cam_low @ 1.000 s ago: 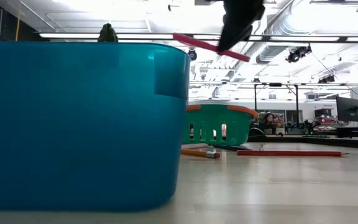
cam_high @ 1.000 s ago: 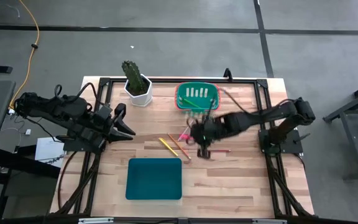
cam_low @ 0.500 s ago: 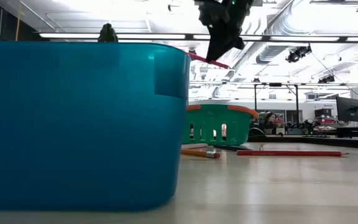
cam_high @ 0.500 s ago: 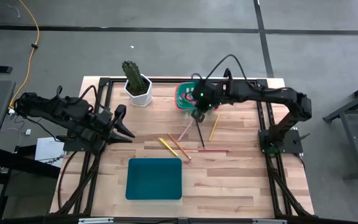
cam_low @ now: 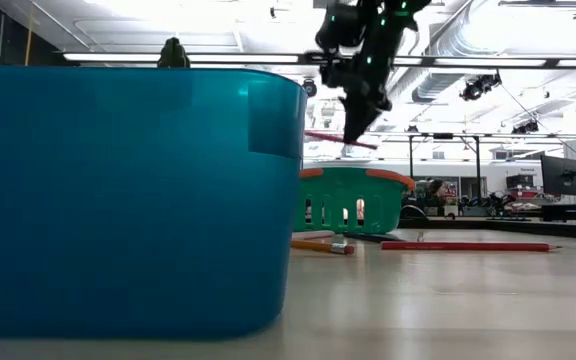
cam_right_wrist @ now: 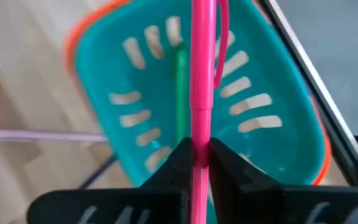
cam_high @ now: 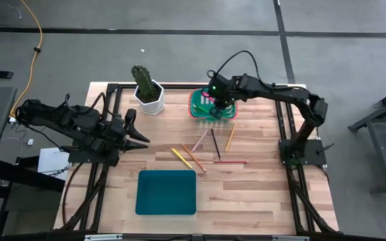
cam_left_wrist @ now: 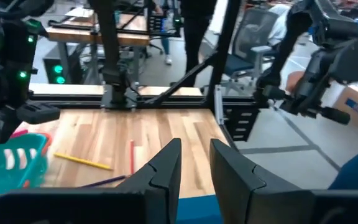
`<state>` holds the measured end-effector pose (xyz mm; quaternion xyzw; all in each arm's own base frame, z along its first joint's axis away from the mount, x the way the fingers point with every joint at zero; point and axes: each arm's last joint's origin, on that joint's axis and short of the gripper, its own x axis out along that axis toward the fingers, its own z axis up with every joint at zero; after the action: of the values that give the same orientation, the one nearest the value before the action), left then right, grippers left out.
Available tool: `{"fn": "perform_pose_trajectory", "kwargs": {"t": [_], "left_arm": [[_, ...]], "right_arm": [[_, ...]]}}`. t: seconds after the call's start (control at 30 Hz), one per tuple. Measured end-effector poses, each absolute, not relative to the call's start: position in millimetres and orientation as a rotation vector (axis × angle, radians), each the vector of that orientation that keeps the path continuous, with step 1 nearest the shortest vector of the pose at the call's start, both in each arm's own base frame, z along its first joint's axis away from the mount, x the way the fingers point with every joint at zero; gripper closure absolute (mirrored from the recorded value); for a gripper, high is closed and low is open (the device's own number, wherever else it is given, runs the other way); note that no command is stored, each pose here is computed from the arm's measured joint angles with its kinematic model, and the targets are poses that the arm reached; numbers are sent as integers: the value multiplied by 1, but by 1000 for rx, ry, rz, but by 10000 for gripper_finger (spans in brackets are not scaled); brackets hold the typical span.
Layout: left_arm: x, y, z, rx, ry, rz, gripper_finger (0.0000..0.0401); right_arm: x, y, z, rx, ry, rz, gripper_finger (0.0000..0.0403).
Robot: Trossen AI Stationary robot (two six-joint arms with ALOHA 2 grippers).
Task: Sort pens & pencils
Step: Put the pink pen into the green basket, then put the yellow pen into the green basket
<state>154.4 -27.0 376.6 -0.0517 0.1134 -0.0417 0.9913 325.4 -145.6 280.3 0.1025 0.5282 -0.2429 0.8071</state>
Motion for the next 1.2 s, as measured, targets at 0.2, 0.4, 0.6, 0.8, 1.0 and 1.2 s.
{"fn": "perform_pose_trajectory", "kwargs": {"t": [0.2, 0.4, 0.6, 0.8, 1.0, 1.2], "left_arm": [[162, -28, 372, -114, 262, -45, 329], [176, -30, 364, -111, 311, -32, 329], [190, -32, 354, -99, 371, -8, 329], [200, -34, 349, -95, 387, -7, 329], [200, -34, 349, -84, 390, -9, 329], [199, -34, 350, -68, 383, -6, 329]], "right_arm": [[322, -172, 264, 224, 1181, -500, 391], [316, -187, 260, 241, 1189, -464, 391], [313, -195, 254, 285, 1188, -404, 369], [315, -197, 252, 287, 1178, -402, 332], [317, -197, 253, 304, 1159, -415, 321], [321, -193, 254, 395, 1116, -374, 320]]}}
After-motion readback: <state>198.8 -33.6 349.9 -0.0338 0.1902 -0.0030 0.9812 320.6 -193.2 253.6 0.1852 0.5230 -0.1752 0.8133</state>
